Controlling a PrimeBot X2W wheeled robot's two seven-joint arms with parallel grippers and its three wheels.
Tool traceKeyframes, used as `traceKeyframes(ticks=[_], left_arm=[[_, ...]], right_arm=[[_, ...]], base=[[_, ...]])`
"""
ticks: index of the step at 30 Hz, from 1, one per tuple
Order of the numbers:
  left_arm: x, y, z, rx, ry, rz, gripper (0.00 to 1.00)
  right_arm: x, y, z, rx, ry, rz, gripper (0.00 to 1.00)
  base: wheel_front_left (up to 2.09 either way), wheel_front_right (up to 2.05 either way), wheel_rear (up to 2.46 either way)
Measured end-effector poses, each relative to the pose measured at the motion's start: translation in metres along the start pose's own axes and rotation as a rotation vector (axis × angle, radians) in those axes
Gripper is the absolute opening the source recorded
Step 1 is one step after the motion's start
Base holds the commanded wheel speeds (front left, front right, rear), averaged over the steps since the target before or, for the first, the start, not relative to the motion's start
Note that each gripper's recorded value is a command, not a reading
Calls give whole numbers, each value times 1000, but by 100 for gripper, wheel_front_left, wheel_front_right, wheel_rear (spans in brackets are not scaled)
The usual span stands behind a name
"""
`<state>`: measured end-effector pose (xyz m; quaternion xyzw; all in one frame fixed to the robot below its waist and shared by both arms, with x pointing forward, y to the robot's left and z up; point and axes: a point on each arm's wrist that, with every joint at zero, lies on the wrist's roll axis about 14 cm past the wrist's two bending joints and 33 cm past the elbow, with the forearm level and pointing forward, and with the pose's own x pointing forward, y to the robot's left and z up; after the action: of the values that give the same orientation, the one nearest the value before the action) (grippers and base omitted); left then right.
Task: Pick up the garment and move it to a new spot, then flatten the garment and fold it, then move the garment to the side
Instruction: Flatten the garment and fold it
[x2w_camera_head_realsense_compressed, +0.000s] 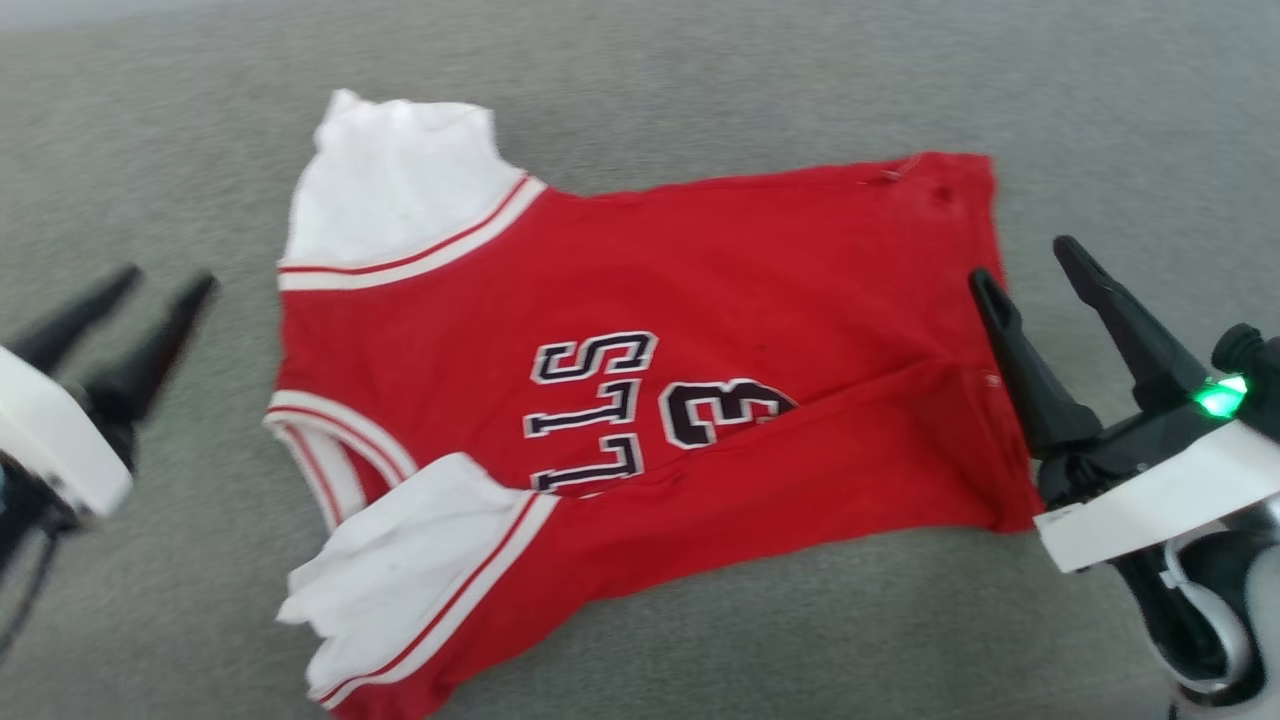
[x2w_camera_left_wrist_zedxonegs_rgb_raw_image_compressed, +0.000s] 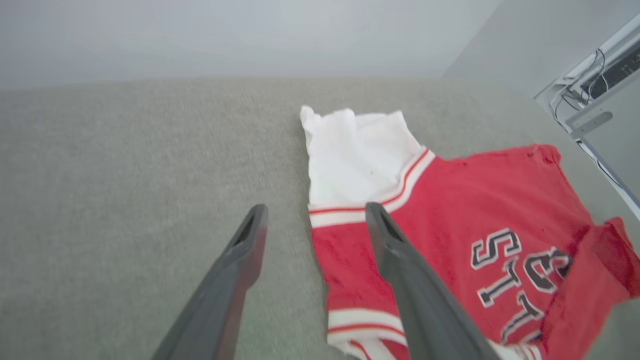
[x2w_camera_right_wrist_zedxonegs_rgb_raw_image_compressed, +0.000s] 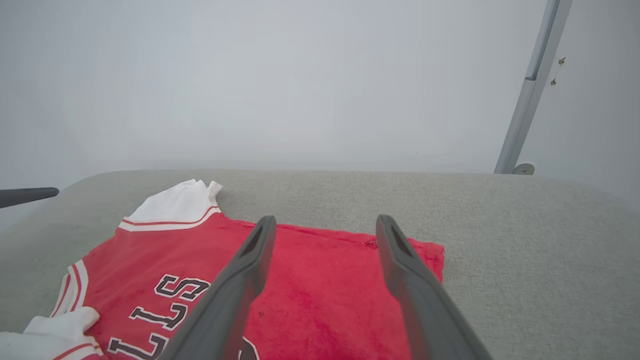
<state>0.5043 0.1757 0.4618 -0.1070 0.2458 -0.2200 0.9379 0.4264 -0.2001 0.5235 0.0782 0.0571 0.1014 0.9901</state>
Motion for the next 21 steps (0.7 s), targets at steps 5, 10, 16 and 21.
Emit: traceKeyframes(ticks=[5, 10, 16, 21], left_arm=[[41, 5, 35, 46, -28, 4, 100], [87, -1, 42, 84, 78, -21, 100], [127, 12, 24, 77, 321, 16, 100], [147, 15, 1, 6, 502, 16, 100]], right_arm=[[-13, -13, 8, 4, -76, -64, 100], [-25, -31, 7, 10, -90, -132, 100], [-28, -41, -7, 19, -43, -170, 100], [-31, -49, -20, 31, -6, -202, 100]], base=[[0, 0, 0], [0, 0, 0], [0, 0, 0], [0, 0, 0]])
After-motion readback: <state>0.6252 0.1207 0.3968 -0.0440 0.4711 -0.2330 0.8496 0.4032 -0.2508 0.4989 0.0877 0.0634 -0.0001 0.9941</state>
